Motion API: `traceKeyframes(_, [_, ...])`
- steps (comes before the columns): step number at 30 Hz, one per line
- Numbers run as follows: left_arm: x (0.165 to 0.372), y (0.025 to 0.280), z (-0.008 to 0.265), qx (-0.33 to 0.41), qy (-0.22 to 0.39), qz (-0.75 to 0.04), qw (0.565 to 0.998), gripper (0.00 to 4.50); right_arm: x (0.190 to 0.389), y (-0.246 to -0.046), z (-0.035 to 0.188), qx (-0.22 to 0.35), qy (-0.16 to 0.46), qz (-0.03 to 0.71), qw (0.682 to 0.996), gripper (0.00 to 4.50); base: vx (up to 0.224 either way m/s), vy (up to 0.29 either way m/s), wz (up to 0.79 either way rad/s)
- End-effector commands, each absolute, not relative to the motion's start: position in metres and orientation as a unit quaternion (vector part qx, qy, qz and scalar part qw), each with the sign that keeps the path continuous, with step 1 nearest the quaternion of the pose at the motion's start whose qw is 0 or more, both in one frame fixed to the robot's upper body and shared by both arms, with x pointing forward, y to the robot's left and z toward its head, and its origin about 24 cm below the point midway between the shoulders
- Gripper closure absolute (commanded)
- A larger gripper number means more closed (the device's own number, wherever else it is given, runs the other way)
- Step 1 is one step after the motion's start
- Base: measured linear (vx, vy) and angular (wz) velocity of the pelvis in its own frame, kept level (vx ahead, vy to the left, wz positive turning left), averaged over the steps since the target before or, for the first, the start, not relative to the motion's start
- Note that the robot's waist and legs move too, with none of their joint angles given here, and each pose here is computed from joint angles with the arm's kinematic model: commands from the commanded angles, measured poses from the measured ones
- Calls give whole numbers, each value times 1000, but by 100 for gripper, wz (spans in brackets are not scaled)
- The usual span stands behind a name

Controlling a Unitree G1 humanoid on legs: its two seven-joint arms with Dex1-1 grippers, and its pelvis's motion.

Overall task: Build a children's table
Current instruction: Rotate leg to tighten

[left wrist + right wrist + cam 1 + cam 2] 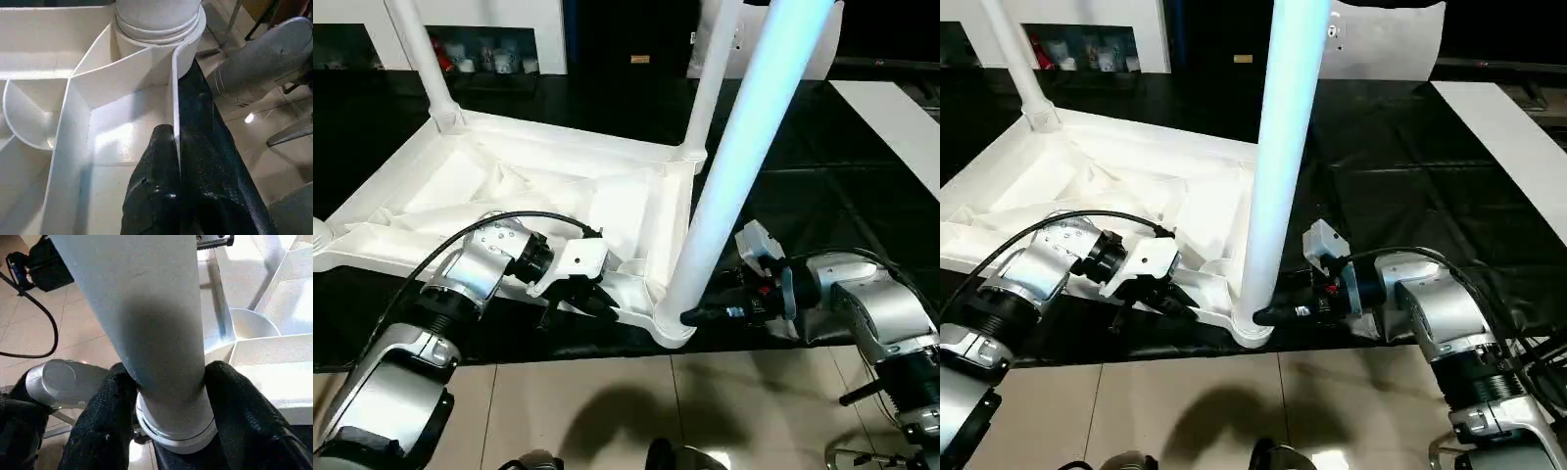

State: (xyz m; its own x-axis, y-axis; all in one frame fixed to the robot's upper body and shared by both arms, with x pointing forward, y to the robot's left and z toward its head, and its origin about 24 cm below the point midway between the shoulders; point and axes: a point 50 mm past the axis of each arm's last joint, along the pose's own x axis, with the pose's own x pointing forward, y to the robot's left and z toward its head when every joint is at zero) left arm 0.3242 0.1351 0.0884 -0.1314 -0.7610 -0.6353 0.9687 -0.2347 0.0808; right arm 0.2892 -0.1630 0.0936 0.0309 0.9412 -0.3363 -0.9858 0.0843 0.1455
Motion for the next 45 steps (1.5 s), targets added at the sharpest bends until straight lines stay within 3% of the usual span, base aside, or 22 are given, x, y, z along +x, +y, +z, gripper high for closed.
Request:
traceKeyframes(1, [323, 127, 93, 301, 166, -742, 575, 450, 286, -154, 96, -50, 170, 698, 694, 256, 0, 0, 0])
traceKeyframes(5, [325, 126, 93, 294, 169, -727, 597, 450, 284, -150, 96, -33, 164, 692, 702, 257, 0, 0, 0])
traceKeyframes(8, [331, 121, 93, 270, 179, -694, 643, 450, 281, -145, 94, -24, 160, 674, 720, 257, 0, 0, 0])
traceKeyframes(9, [335, 115, 95, 238, 179, -672, 678, 450, 281, -139, 92, -32, 158, 647, 745, 257, 0, 0, 0])
traceKeyframes(12, [338, 108, 97, 216, 179, -655, 702, 450, 283, -132, 90, -36, 164, 615, 770, 257, 0, 0, 0])
traceKeyframes(13, [342, 98, 100, 193, 174, -636, 727, 450, 286, -125, 88, -33, 165, 577, 799, 257, 0, 0, 0])
traceKeyframes(16, [346, 85, 102, 174, 172, -608, 755, 450, 295, -116, 84, -28, 172, 511, 842, 258, 0, 0, 0])
traceKeyframes(17, [346, 85, 102, 174, 172, -608, 755, 450, 295, -116, 84, -28, 172, 511, 842, 259, 0, 0, 0])
traceKeyframes(22, [359, 62, 106, 145, 171, -519, 825, 450, 315, -93, 80, 13, 176, 345, 922, 262, 0, 0, 0])
traceKeyframes(25, [361, 58, 109, 153, 162, -502, 836, 450, 316, -79, 86, 57, 154, 351, 922, 262, 0, 0, 0])
traceKeyframes(26, [361, 59, 109, 155, 162, -502, 835, 450, 317, -79, 87, 55, 146, 350, 924, 194, 0, 0, 0])
traceKeyframes(29, [361, 63, 109, 160, 162, -502, 835, 450, 318, -80, 89, 47, 136, 339, 930, 187, 0, 0, 0])
traceKeyframes(32, [360, 71, 107, 178, 160, -507, 828, 450, 318, -88, 89, 37, 128, 334, 933, 146, 0, 0, 0])
traceKeyframes(38, [356, 87, 103, 202, 156, -535, 806, 450, 314, -115, 90, 8, 109, 351, 930, 97, 0, 0, 0])
traceKeyframes(40, [353, 94, 100, 218, 156, -557, 786, 450, 310, -130, 92, -6, 106, 389, 915, 68, 0, 0, 0])
traceKeyframes(41, [353, 94, 100, 218, 156, -557, 786, 450, 310, -130, 92, -6, 106, 389, 915, 68, 0, 0, 0])
traceKeyframes(45, [345, 106, 97, 249, 161, -614, 731, 450, 300, -161, 97, -36, 124, 473, 872, 49, 0, 0, 0])
